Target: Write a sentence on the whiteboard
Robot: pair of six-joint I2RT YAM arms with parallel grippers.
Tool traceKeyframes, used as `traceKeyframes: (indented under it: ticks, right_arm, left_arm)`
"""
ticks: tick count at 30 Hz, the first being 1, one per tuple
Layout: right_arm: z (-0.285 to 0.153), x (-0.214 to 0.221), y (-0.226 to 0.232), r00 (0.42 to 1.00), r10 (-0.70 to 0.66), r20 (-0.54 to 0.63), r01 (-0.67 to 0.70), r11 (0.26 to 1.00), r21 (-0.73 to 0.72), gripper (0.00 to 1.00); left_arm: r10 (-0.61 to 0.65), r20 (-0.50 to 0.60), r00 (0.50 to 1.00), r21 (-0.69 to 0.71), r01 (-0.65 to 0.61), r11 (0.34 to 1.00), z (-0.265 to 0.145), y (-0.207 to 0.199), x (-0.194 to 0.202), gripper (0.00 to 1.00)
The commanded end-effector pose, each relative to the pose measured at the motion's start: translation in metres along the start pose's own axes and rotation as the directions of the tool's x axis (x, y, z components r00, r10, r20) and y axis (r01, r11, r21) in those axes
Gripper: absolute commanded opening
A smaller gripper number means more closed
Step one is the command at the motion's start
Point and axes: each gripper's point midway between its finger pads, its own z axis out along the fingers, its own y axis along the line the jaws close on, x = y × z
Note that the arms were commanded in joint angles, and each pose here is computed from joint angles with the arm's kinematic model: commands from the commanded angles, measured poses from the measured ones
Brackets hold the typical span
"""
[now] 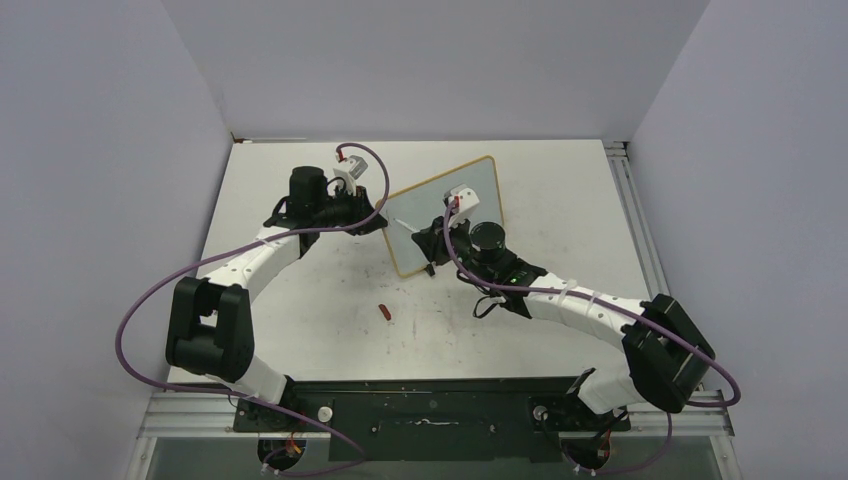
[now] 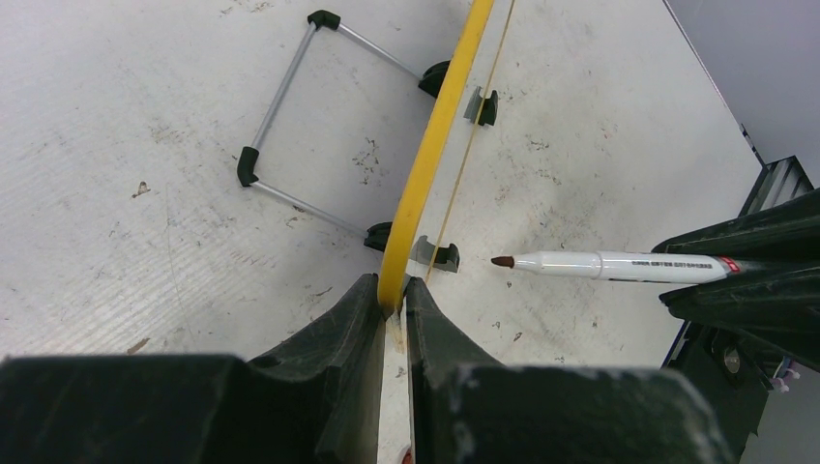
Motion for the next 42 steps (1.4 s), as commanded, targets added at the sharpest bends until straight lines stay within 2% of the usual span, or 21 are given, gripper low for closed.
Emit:
traceKeyframes:
  ticks: [1, 23, 42]
  right_arm:
    - [0.007, -0.02, 0.01, 0.998, -0.012, 0.065, 0.014, 0.999, -0.03, 0.05]
    - [0.02, -0.016, 0.014, 0.998, -0.011, 0.063, 0.015, 0.998, -0.056, 0.05]
    - [0.027, -0.015, 0.008, 0.998, -0.011, 0.062, 0.012, 1.0, -0.024, 0.05]
  left_arm:
    - [0.016, -0.014, 1.0, -0.014, -0.016, 1.0, -0.003, -0.004, -0.002, 0.0]
    - [0.017, -0.019, 1.0, -0.01, -0.017, 1.0, -0.002, -0.005, 0.0, 0.0]
    - [0.023, -0.022, 0.999, -0.009, -0.023, 1.0, -0.002, -0.006, 0.0, 0.0]
